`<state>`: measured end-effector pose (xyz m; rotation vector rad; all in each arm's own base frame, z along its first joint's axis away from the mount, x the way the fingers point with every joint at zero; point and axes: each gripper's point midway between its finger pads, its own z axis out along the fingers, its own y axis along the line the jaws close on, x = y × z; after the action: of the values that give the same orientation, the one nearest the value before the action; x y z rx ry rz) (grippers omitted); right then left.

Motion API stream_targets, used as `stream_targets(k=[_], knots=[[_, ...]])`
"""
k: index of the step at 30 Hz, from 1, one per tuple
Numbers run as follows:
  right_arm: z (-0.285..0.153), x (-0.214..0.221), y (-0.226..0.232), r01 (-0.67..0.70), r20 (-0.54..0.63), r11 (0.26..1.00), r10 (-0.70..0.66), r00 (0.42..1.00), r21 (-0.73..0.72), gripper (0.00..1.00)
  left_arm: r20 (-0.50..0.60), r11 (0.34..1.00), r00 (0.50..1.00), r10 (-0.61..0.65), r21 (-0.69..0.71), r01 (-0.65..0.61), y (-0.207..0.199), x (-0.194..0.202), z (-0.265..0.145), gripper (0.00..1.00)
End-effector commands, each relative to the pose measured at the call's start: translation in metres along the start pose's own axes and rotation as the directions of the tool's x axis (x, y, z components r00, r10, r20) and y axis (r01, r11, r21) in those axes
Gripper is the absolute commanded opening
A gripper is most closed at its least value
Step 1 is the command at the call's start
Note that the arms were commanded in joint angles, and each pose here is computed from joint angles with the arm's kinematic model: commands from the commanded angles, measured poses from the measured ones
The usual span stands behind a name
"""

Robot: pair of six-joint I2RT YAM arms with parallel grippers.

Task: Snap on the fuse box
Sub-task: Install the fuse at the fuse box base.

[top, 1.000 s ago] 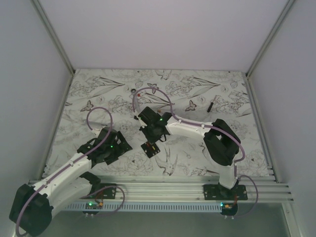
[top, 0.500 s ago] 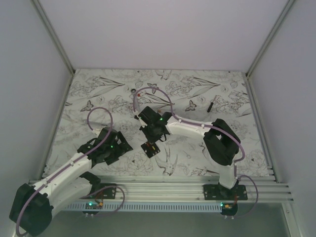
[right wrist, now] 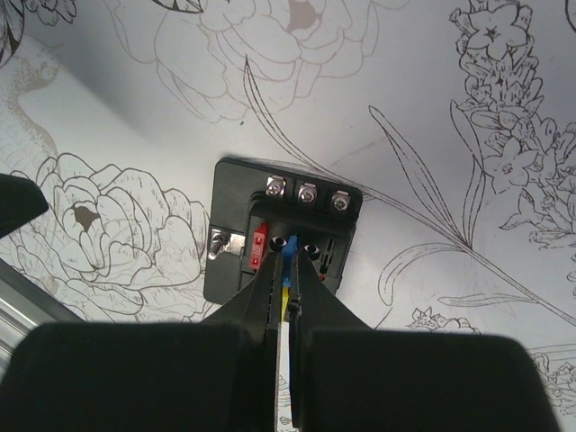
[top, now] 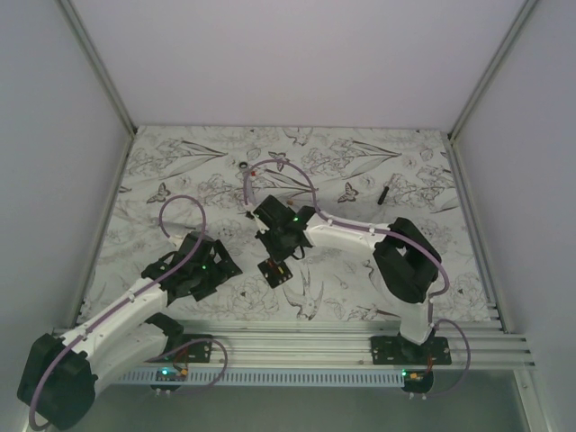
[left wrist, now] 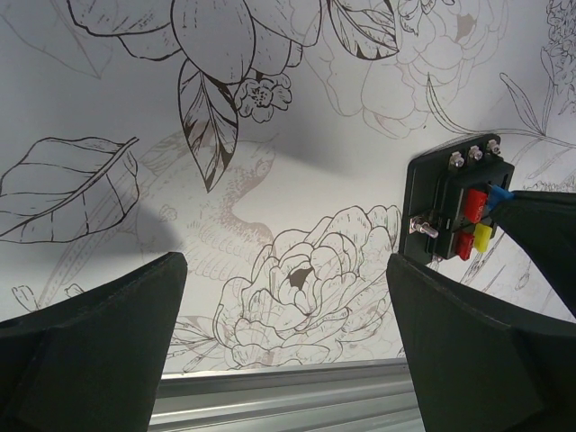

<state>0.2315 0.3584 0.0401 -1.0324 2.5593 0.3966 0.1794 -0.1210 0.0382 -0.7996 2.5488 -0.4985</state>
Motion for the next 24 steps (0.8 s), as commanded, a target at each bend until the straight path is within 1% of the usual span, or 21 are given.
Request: stream_targets(k=[1,4,9,16,18,22,24], knots=[[0.009,0.056,-0.02,0.047,-0.165,0.996,-0.033,0.986,0.081,0.0,-0.025,1.0,1.0,0.011,-0.025,-0.012,0.007,0.005,-0.002,0.99],[0.011,0.057,-0.021,0.046,-0.175,0.995,-0.03,0.984,0.085,0.0,-0.028,1.0,1.0,0.011,-0.024,-0.011,0.007,0.005,-0.002,0.99],[0.02,0.046,-0.023,0.026,-0.186,0.995,-0.008,0.982,0.094,0.0,-0.035,1.0,0.999,0.01,-0.016,-0.01,0.006,0.007,-0.002,0.99],[0.024,0.045,-0.034,-0.068,-0.201,0.993,0.087,0.976,0.099,0.0,-0.038,1.0,0.999,0.006,-0.01,-0.006,0.006,0.008,-0.003,0.99],[0.022,0.048,-0.034,-0.062,-0.19,0.993,0.08,0.978,0.098,0.0,-0.037,1.0,0.999,0.005,-0.012,-0.005,0.007,0.008,-0.003,0.99],[0.014,0.047,-0.028,-0.026,-0.111,0.995,0.036,0.993,0.092,0.0,-0.034,1.0,0.999,0.004,-0.011,-0.004,0.006,0.007,-0.003,0.99],[0.011,0.048,-0.03,-0.033,-0.091,0.993,0.043,0.995,0.11,0.0,-0.033,1.0,0.999,0.004,-0.011,-0.005,0.005,0.007,-0.003,0.99]])
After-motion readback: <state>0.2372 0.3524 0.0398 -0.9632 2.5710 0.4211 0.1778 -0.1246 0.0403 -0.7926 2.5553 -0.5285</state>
